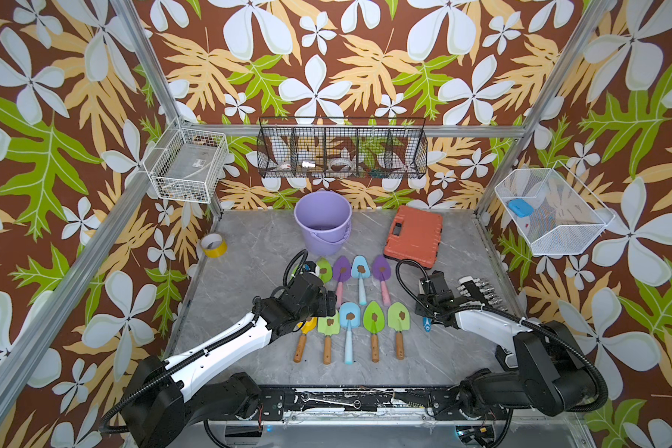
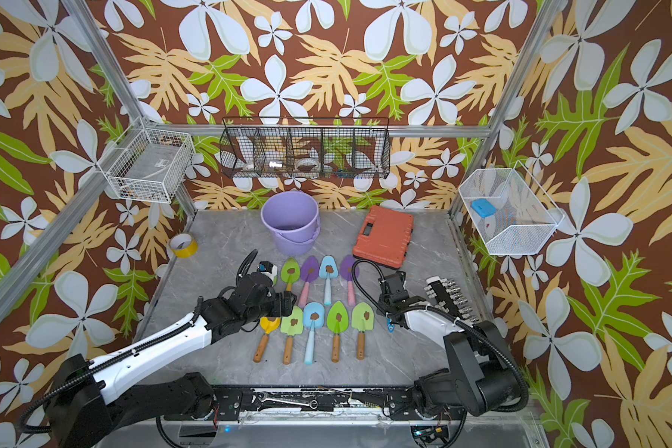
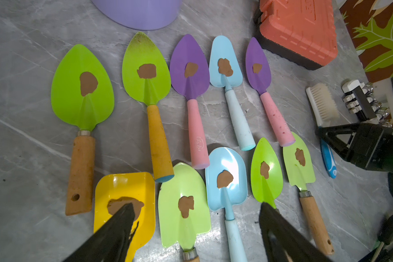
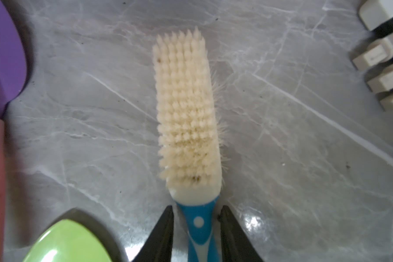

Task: Brush the soil off the hand trowel and place it into the bucket
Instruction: Pick up the brush from the center of the board.

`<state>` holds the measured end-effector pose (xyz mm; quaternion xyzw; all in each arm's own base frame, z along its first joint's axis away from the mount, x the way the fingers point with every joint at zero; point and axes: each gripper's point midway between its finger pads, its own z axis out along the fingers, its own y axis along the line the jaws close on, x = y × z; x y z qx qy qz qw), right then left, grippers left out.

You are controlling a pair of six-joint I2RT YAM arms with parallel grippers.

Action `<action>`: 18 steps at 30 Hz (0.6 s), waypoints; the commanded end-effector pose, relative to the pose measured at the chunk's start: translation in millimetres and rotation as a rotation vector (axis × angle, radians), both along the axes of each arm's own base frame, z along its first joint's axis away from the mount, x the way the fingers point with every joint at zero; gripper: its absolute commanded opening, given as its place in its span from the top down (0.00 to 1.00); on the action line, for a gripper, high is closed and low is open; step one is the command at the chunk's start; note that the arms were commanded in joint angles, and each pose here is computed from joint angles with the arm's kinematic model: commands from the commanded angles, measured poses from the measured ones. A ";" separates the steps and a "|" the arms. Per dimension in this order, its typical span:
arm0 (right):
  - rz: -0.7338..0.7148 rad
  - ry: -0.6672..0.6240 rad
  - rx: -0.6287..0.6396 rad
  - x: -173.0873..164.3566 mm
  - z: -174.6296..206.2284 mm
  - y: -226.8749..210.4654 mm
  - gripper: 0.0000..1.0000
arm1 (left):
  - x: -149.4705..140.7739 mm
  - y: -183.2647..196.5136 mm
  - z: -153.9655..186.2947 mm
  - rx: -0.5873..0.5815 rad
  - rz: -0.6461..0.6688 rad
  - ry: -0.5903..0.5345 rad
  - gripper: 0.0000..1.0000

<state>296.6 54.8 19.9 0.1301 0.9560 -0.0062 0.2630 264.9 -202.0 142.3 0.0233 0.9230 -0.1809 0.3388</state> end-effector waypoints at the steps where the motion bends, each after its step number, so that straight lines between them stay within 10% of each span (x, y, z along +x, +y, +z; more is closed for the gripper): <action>1: -0.010 -0.007 -0.033 3.5 -1.3 -4.7 0.67 | 2.9 0.1 2.9 -0.009 0.012 -0.019 0.13; 18: -0.010 0.013 -0.029 3.0 -10.1 -3.3 0.94 | 2.9 -2.9 -0.5 -0.029 0.008 -0.019 0.13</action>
